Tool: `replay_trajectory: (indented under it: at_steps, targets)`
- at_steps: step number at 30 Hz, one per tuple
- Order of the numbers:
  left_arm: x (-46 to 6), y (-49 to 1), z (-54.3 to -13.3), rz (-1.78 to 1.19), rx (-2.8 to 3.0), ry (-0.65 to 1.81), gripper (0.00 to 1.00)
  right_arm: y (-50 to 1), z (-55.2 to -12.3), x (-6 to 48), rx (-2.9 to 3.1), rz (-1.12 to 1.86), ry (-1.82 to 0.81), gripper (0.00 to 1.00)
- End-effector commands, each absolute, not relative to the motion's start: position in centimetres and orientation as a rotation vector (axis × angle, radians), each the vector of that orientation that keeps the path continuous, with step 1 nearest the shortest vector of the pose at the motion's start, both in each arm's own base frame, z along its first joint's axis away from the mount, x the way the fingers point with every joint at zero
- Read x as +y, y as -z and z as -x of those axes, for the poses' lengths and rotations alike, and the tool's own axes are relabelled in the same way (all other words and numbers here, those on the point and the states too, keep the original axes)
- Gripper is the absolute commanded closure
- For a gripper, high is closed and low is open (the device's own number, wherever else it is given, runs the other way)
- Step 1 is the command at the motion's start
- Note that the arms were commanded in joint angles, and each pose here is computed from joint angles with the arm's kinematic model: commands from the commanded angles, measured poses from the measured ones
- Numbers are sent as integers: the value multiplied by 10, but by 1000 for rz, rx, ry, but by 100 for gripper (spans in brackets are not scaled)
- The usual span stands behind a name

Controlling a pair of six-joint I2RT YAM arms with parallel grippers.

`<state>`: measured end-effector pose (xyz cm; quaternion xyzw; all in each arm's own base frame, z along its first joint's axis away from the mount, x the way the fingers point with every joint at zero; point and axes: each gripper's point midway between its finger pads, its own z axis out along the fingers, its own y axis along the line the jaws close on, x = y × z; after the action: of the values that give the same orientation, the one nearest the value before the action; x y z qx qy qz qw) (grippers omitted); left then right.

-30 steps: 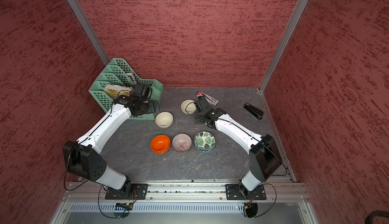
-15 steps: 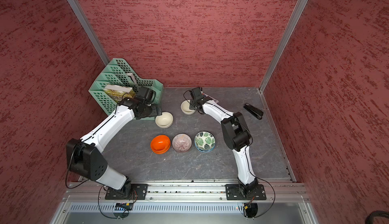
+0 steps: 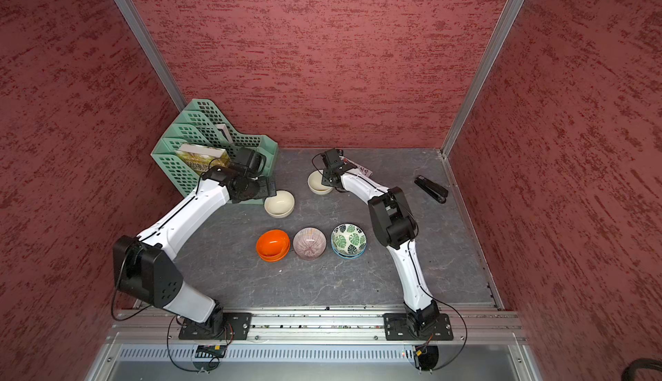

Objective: Stack the bowls
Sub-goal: Pick up the bowl from the center of the board.

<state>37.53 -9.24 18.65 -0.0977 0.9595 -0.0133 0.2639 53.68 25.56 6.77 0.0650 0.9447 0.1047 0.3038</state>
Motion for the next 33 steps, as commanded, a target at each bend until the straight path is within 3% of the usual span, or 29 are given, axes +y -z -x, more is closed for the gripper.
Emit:
replay_trajectory:
  at_steps: [1, 8, 18, 26, 33]
  targets:
    - [-93, -196, -378, 253, 2553, 51, 0, -70, -543, 248, 2497, -204, -286, 73]
    - [-96, -196, -380, 248, 2550, 66, 0, -86, -539, 235, 2462, -219, -284, 92]
    - [-108, -198, -387, 229, 2542, 107, 0, -122, -525, 153, 2372, -414, -321, 100]
    - [-125, -203, -396, 182, 2533, 124, 0, -121, -447, 54, 2416, -551, -153, 100]
    - [-131, -210, -404, 162, 2522, 142, 0, -115, -371, 28, 2507, -571, -88, 100]
